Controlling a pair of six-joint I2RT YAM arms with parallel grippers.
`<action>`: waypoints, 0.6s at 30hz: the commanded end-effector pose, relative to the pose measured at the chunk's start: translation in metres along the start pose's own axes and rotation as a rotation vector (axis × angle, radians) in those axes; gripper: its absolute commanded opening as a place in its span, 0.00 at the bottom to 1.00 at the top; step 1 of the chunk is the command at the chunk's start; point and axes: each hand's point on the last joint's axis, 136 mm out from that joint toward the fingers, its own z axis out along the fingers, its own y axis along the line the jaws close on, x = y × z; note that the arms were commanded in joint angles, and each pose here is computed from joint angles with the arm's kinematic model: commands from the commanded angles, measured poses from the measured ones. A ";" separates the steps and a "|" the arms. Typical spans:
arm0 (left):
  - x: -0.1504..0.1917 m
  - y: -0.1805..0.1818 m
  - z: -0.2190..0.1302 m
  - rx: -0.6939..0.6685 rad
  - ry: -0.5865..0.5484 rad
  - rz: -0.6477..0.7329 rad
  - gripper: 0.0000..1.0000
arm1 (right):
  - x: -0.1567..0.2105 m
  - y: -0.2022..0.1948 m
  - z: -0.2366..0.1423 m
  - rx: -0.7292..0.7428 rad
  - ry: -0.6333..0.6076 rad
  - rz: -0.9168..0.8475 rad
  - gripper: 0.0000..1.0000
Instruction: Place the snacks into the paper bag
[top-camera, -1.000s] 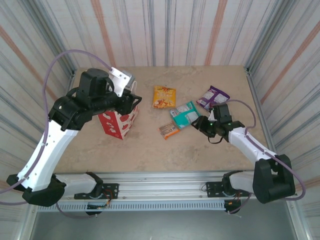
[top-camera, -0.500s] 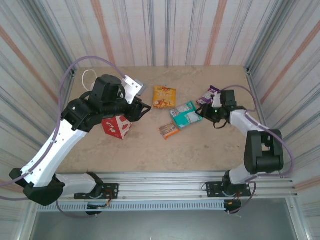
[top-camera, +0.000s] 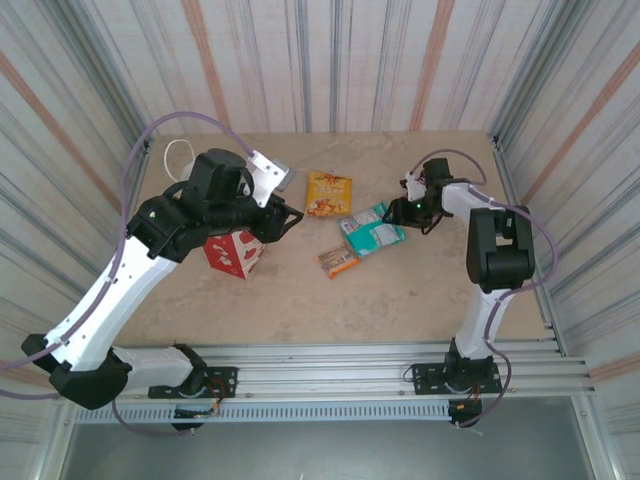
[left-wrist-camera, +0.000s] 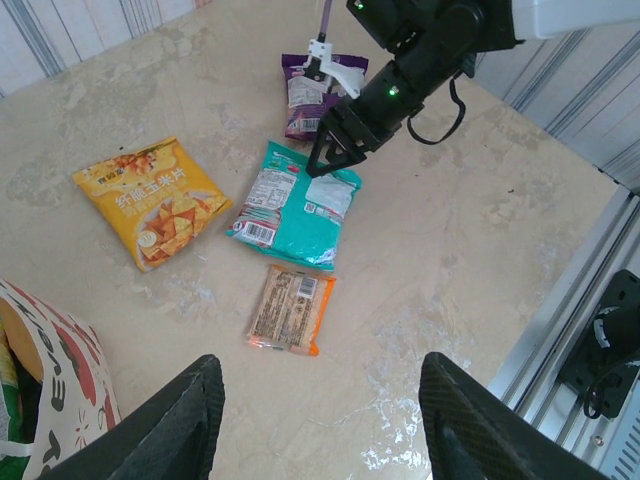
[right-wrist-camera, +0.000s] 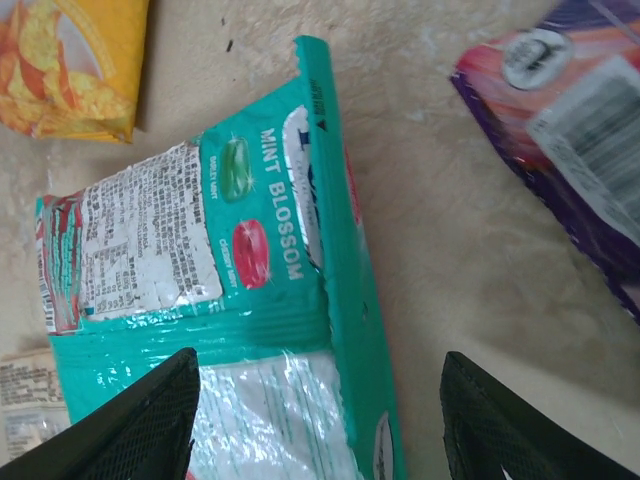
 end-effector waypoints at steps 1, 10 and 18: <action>0.007 0.001 0.005 -0.002 0.028 0.020 0.56 | 0.006 0.003 0.009 -0.006 0.075 -0.056 0.65; 0.001 -0.001 0.003 0.004 0.017 0.025 0.56 | 0.009 0.017 0.033 -0.008 0.186 -0.089 0.59; 0.004 0.007 0.010 -0.034 0.054 0.000 0.56 | 0.002 0.012 0.025 0.054 0.143 -0.111 0.20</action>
